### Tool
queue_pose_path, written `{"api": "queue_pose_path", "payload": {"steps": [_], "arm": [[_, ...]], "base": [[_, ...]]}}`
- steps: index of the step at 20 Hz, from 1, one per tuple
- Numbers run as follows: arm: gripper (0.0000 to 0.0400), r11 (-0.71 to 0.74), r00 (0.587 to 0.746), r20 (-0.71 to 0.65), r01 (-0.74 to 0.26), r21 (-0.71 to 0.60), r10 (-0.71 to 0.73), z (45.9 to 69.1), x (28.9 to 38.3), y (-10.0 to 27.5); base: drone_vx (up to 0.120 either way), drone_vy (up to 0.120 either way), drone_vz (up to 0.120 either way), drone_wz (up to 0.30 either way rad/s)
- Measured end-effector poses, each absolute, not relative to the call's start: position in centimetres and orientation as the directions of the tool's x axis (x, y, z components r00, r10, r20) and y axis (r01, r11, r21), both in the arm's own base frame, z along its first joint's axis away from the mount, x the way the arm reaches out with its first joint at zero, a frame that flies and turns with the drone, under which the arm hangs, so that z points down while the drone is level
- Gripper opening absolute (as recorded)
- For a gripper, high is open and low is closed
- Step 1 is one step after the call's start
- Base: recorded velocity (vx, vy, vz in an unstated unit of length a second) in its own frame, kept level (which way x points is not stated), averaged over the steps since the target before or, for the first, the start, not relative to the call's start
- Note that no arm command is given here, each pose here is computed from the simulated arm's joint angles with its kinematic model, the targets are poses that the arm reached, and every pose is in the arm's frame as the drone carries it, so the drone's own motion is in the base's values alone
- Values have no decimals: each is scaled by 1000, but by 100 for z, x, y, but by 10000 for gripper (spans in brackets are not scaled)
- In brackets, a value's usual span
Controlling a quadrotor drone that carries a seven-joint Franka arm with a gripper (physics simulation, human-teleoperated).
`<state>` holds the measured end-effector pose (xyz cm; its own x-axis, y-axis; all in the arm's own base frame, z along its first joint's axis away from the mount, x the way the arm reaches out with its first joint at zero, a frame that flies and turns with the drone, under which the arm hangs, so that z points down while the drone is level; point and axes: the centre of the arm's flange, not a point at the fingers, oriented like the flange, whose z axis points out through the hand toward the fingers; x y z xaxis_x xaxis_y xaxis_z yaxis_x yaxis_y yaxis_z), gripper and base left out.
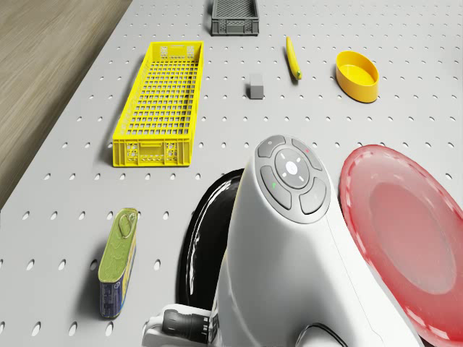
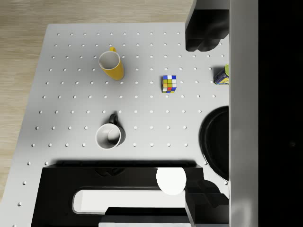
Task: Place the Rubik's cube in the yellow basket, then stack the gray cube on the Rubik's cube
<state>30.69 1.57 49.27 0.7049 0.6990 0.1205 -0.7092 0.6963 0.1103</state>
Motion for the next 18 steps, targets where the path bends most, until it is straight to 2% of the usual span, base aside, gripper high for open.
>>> {"api": "queue_pose_path", "payload": {"steps": [4, 8, 18], "arm": [[400, 705, 707, 60, -708, 53, 705, 4914, 3068, 75], [400, 707, 707, 30, -707, 26, 706, 4910, 3068, 35], [400, 708, 708, 7, -706, 4, 706, 4908, 3068, 4]], "base": [[120, -110, -120, 0], [20, 10, -20, 0], [-12, 120, 0, 0]]}}
